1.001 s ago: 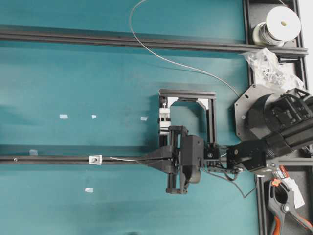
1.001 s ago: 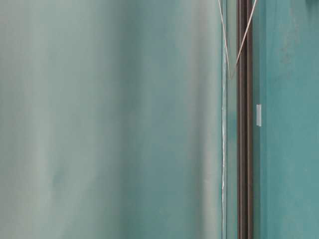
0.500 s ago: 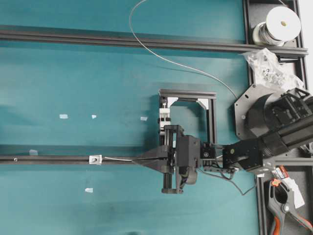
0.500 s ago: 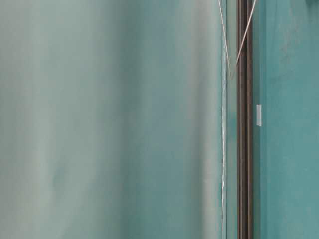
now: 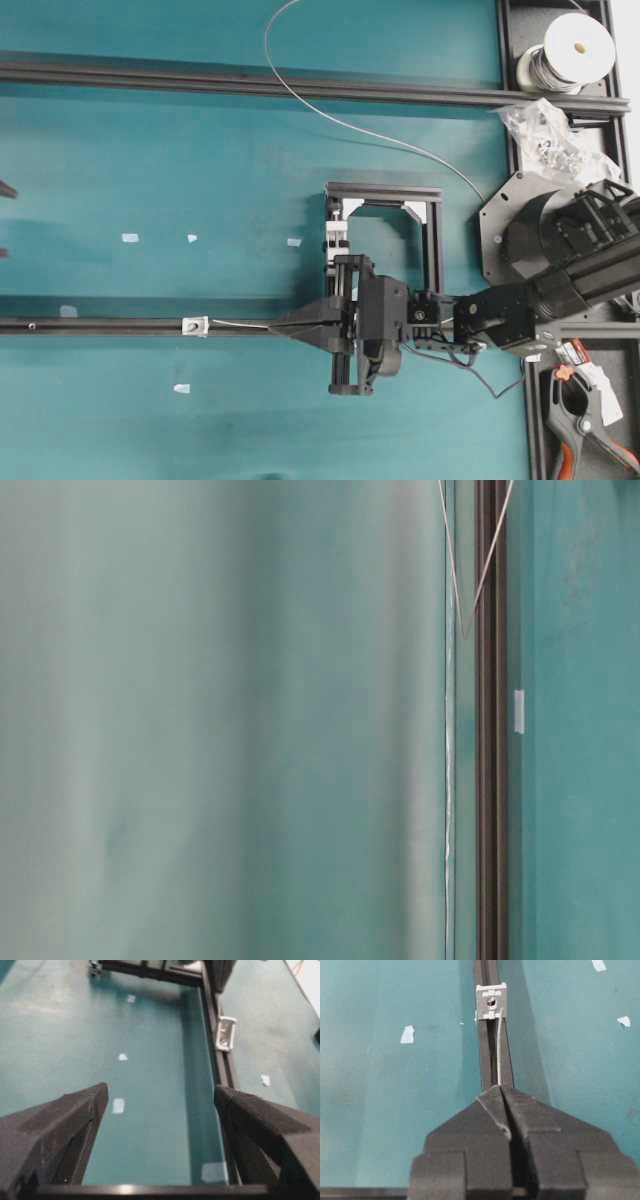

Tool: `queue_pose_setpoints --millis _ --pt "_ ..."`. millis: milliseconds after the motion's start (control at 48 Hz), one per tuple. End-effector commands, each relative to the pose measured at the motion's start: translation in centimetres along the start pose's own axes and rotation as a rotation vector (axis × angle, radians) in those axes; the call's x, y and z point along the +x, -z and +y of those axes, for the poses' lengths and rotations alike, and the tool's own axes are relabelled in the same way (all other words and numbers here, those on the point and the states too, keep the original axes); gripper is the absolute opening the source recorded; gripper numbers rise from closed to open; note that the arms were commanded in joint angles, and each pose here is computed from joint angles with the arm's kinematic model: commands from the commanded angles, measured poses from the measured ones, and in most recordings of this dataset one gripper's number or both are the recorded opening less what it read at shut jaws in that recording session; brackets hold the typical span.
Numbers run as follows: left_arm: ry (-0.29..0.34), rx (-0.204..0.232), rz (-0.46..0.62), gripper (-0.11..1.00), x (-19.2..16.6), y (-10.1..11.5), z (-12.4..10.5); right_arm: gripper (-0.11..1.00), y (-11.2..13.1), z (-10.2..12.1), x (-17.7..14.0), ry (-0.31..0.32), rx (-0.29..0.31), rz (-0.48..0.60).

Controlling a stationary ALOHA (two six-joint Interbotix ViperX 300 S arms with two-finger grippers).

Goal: Insert the wire through the hole in the metal fitting.

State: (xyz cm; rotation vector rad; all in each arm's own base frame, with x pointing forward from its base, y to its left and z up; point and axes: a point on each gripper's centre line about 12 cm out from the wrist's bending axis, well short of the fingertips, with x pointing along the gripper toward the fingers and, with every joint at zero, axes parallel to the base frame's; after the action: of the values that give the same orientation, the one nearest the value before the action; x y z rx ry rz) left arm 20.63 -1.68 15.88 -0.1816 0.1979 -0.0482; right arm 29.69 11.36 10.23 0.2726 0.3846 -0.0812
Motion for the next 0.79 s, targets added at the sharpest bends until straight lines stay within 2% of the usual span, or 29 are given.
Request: queue_pose_setpoints --millis 0,125,438,771 --pt "0.03 0.013 -0.037 0.77 1.5 -0.5 -0.7 -0.01 -0.7 0.4 0.1 -0.009 0.008 -0.022" --pt "0.043 0.023 -0.039 0.77 3.1 0.0 -1.0 -0.01 -0.7 0.4 0.1 -0.01 0.011 -0.023" --pt "0.058 0.046 0.041 0.77 8.9 1.9 -1.9 -0.01 -0.8 0.5 0.1 -0.014 0.007 -0.025" --pt "0.077 0.047 -0.007 0.77 10.3 2.2 -2.4 -0.01 -0.8 0.6 0.2 -0.024 -0.003 -0.025"
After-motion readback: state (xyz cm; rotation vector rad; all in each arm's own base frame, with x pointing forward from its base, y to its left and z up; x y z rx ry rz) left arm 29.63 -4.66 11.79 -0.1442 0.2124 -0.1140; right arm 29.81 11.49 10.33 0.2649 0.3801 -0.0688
